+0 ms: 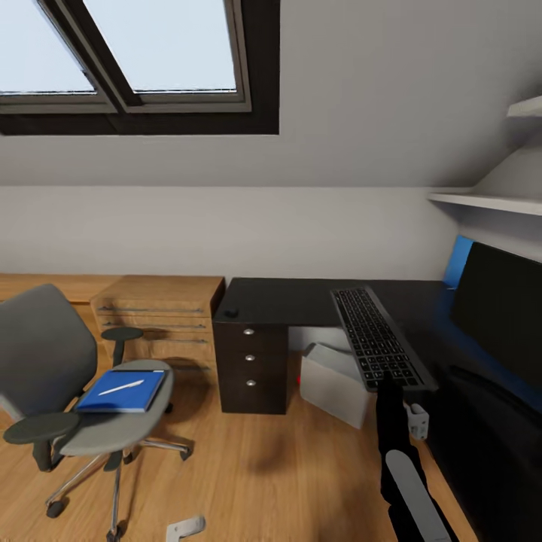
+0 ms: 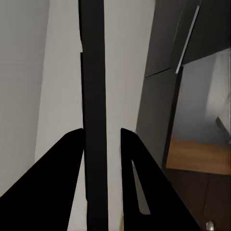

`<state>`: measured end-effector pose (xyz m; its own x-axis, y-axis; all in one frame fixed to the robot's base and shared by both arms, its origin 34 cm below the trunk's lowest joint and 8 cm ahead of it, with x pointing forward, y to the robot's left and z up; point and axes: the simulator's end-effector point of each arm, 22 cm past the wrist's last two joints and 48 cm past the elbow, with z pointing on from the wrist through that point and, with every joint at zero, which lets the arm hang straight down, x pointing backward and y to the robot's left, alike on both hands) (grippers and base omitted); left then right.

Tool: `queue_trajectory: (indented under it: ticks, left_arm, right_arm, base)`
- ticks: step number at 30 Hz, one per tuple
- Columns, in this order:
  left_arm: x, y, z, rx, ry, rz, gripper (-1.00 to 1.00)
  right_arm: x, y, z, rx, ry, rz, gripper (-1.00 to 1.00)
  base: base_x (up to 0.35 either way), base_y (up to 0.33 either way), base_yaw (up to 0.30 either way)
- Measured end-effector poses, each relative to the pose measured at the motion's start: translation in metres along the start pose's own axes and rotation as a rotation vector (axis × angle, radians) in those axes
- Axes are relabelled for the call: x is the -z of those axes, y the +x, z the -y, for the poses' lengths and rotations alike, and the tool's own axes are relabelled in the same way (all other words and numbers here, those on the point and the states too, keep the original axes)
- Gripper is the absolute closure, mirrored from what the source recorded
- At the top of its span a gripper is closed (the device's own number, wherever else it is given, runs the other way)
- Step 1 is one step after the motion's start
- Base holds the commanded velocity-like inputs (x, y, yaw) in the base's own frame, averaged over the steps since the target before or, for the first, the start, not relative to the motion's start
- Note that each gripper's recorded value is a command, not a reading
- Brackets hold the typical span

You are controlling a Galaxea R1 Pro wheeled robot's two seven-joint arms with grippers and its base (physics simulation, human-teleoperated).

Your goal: In the bedroom, organize the workspace by keeping the computer under the desk, ensuring the monitor is on the desk, placing the keyboard on the desk next to the monitor, placing the mouse on the desk next to the keyboard, moving the folder from the swivel chair onto the desk next to the mouse, stacking the notebook on top of the folder with the pen on top of the notebook, and positioning the swivel chair next to the desk.

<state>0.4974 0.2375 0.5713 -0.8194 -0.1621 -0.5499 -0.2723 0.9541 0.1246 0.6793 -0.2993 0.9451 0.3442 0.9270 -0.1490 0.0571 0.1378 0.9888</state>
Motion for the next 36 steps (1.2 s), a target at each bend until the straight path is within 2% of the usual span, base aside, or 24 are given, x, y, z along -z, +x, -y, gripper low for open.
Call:
queue_trajectory:
  ticks: [5, 9, 13, 19, 32, 36]
  left_arm:
    - [-0.001, 0.002, -0.001, -0.001, -0.001, -0.005, -1.0]
    - [-0.001, 0.003, -0.001, 0.001, -0.002, -0.007, -1.0]
    - [-0.001, 0.003, -0.001, 0.001, -0.002, -0.007, -1.0]
    - [-0.001, 0.003, -0.001, 0.001, -0.003, -0.008, -1.0]
    - [-0.001, 0.003, -0.001, 0.0, -0.003, -0.008, -1.0]
    - [-0.001, 0.003, -0.001, -0.001, -0.002, -0.007, -1.0]
  right_arm:
    - [0.0, 0.003, 0.005, 0.004, 0.01, -0.008, 1.0]
    - [0.002, 0.011, 0.019, 0.018, 0.034, -0.025, 1.0]
    - [0.005, 0.023, 0.016, 0.033, 0.025, -0.055, 1.0]
    - [0.006, 0.028, 0.017, 0.029, 0.027, -0.066, 1.0]
    - [0.007, 0.028, 0.018, 0.026, 0.03, -0.061, 1.0]
    - [0.007, 0.027, 0.017, 0.028, 0.028, -0.061, 1.0]
  base:
    - [-0.314, -0.136, -0.148]
    - [-0.213, -0.273, -0.013]
    - [-0.165, -0.306, -0.002]
    - [-0.185, -0.282, 0.0]
    - [-0.331, -0.018, 0.0]
    - [-0.035, -0.072, 0.0]
